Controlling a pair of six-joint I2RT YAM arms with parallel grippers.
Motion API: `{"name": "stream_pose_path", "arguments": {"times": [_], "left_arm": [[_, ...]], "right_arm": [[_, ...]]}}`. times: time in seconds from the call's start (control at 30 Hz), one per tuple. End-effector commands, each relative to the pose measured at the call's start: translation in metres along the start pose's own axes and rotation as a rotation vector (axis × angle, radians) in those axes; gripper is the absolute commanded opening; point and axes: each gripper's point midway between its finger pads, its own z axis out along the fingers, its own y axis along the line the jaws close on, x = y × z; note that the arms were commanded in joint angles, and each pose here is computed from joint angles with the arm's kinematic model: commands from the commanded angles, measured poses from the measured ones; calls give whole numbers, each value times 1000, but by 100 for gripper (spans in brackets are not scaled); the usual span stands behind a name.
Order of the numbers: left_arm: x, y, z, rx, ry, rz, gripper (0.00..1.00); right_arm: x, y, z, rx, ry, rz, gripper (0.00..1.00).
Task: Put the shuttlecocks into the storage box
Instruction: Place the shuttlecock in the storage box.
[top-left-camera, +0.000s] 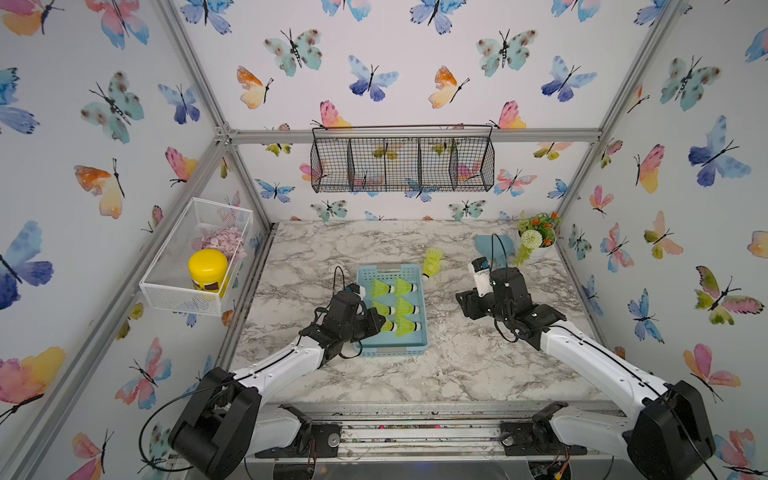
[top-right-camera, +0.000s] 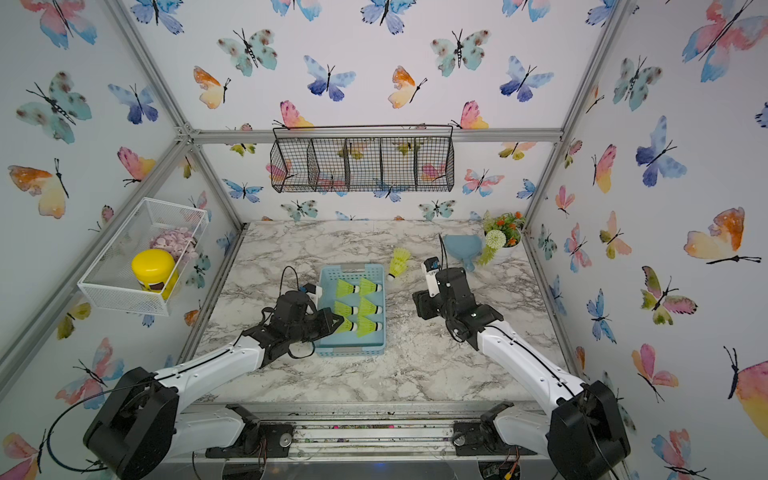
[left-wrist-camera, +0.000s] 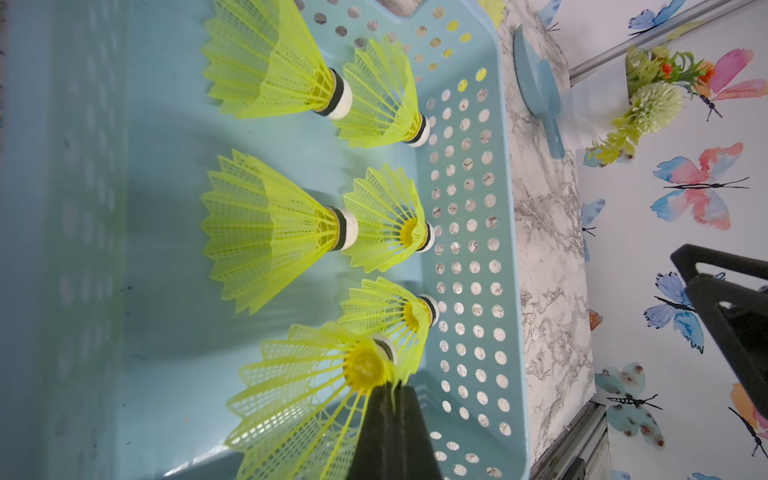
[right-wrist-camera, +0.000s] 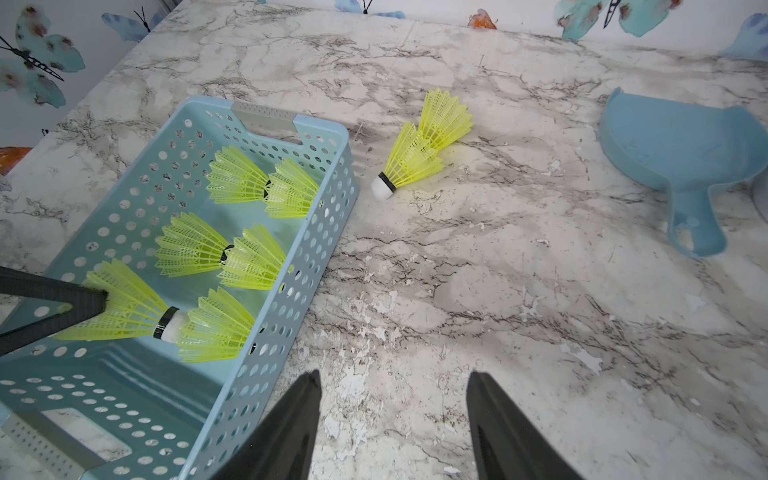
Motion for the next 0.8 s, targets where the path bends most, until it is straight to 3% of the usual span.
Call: {"name": "stream_pose_path", "arguments": {"times": [0.0, 0.63, 0.77], "left_arm": [[2, 1, 5, 5, -1, -7, 0], [7, 9, 17, 0, 18, -24, 0], [8, 13, 19, -16, 19, -22, 5]], "right_arm": [[4, 4, 4, -18, 9, 1, 63], [7, 4, 7, -19, 22, -4, 63], [6, 4, 7, -21, 21, -4, 63]]}}
